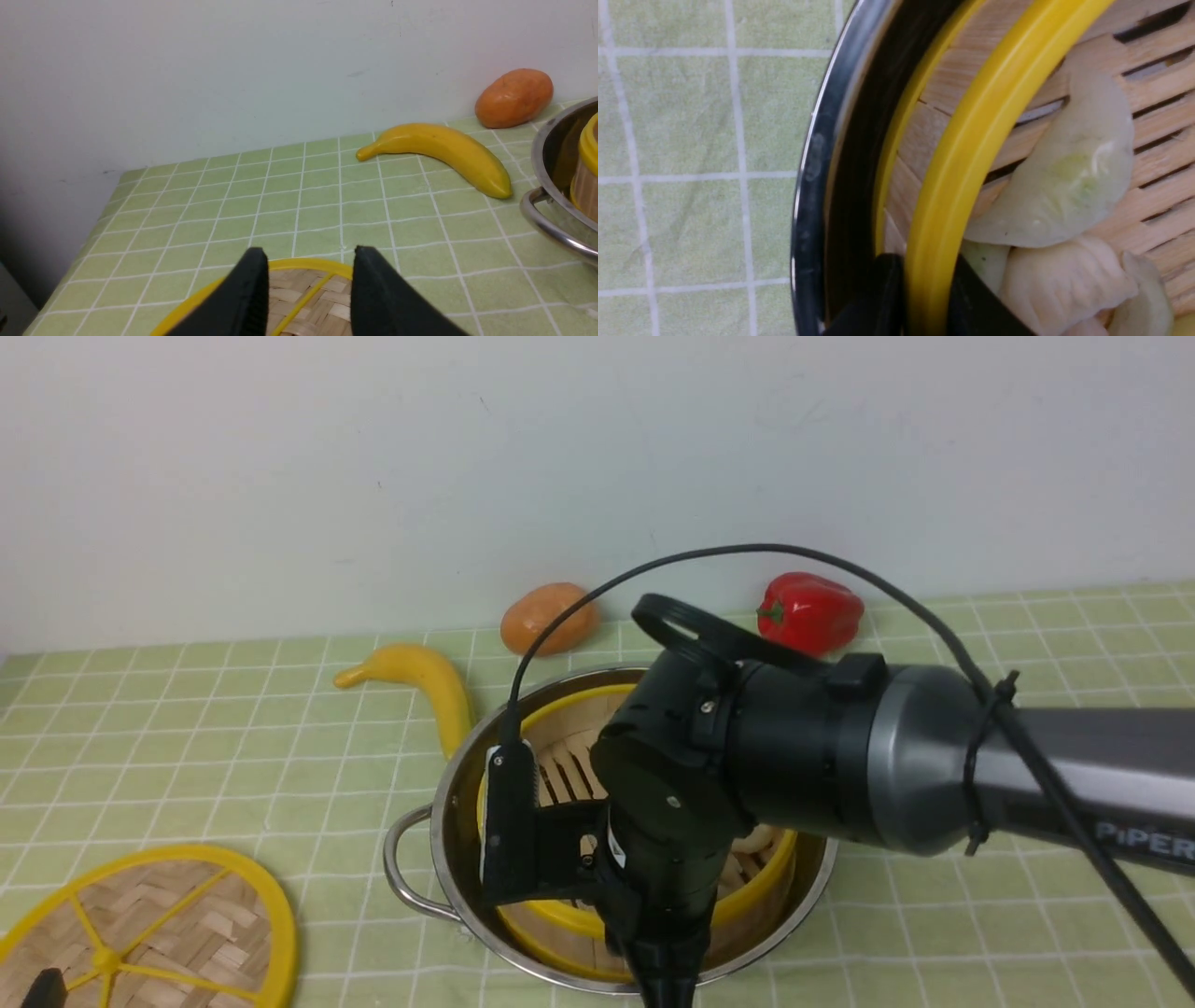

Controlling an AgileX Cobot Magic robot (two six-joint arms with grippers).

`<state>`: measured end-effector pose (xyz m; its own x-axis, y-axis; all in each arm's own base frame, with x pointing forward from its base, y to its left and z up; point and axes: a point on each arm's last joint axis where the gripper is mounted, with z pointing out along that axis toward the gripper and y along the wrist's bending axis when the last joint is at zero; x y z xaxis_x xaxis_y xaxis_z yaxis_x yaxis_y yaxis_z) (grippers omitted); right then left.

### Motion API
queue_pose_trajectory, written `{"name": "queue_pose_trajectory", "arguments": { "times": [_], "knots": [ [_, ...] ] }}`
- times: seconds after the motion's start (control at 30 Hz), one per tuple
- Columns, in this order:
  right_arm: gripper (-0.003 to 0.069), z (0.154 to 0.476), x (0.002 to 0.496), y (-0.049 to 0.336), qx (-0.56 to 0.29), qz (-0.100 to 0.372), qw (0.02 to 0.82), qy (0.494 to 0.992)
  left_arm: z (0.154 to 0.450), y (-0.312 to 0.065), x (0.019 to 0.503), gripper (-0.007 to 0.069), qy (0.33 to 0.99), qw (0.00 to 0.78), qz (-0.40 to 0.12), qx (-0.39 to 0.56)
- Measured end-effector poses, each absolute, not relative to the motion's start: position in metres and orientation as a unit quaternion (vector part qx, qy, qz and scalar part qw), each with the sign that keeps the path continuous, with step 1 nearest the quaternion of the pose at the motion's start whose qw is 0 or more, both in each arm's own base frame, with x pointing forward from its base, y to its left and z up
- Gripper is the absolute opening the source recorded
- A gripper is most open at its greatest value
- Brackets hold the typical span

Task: Place the steamer in the pot on the green tablecloth, and put the lid on the steamer.
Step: 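Place the bamboo steamer basket of food into the steel pot with the right gripper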

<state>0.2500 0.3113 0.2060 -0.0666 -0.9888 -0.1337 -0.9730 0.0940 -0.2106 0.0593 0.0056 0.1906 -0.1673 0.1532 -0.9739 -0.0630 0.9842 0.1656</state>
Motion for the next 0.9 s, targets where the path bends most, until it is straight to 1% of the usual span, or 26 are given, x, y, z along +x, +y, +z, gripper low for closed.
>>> {"name": "queue_pose_trajectory", "arguments": {
  "times": [0.03,0.07,0.13,0.17,0.2,0.27,0.33,0.4,0.53,0.57,0.6,0.63,0.7,0.77,0.8,0.87,0.9],
  "knots": [
    [0.0162,0.206,0.250,0.311,-0.672,-0.033,0.122,0.729,0.191,0.006,0.059,0.0243,0.759,0.645,0.084,0.030],
    [0.0220,0.206,0.251,0.311,-0.674,-0.036,0.122,0.728,0.191,0.006,0.059,0.0243,0.759,0.645,0.084,0.030],
    [0.0274,0.206,0.251,0.311,-0.675,-0.040,0.123,0.726,0.191,0.006,0.059,0.0243,0.759,0.645,0.084,0.030],
    [0.0274,0.206,0.251,0.311,-0.675,-0.040,0.123,0.726,0.191,0.006,0.059,0.0243,0.759,0.645,0.084,0.030],
    [0.0319,0.208,0.251,0.310,-0.674,-0.043,0.124,0.727,0.191,0.006,0.059,0.0243,0.759,0.645,0.084,0.030],
    [0.0360,0.215,0.251,0.309,-0.669,-0.045,0.124,0.732,0.191,0.006,0.059,0.0243,0.759,0.645,0.084,0.030],
    [0.0382,0.228,0.250,0.307,-0.658,-0.045,0.126,0.741,0.191,0.006,0.059,0.0243,0.759,0.645,0.084,0.030],
    [0.0388,0.238,0.249,0.306,-0.650,-0.044,0.130,0.747,0.191,0.006,0.059,0.0243,0.759,0.645,0.084,0.030],
    [0.0387,0.278,0.247,0.303,-0.619,-0.032,0.153,0.770,0.191,0.006,0.059,0.0243,0.759,0.645,0.084,0.030],
    [0.0378,0.288,0.248,0.304,-0.610,-0.027,0.168,0.774,0.191,0.006,0.059,0.0243,0.759,0.645,0.084,0.030],
    [0.0375,0.290,0.248,0.304,-0.608,-0.026,0.171,0.775,0.191,0.006,0.059,0.0243,0.759,0.645,0.084,0.030],
    [0.0337,0.306,0.248,0.304,-0.586,-0.017,0.196,0.786,0.191,0.006,0.059,0.0243,0.759,0.645,0.084,0.030],
    [0.0280,0.324,0.249,0.302,-0.555,-0.010,0.224,0.801,0.191,0.006,0.059,0.0243,0.759,0.645,0.084,0.030],
    [0.0192,0.348,0.249,0.296,-0.519,-0.012,0.264,0.813,0.191,0.006,0.059,0.0243,0.759,0.645,0.084,0.030],
    [0.0078,0.374,0.250,0.284,-0.476,-0.026,0.310,0.823,0.191,0.006,0.059,0.0243,0.759,0.645,0.084,0.030],
    [0.0004,0.396,0.251,0.268,-0.428,-0.040,0.352,0.832,0.191,0.006,0.059,0.0243,0.759,0.645,0.084,0.030],
    [-0.0010,0.414,0.251,0.253,-0.380,-0.049,0.385,0.840,0.191,0.006,0.059,0.0243,0.759,0.645,0.084,0.030]
  ]
}}
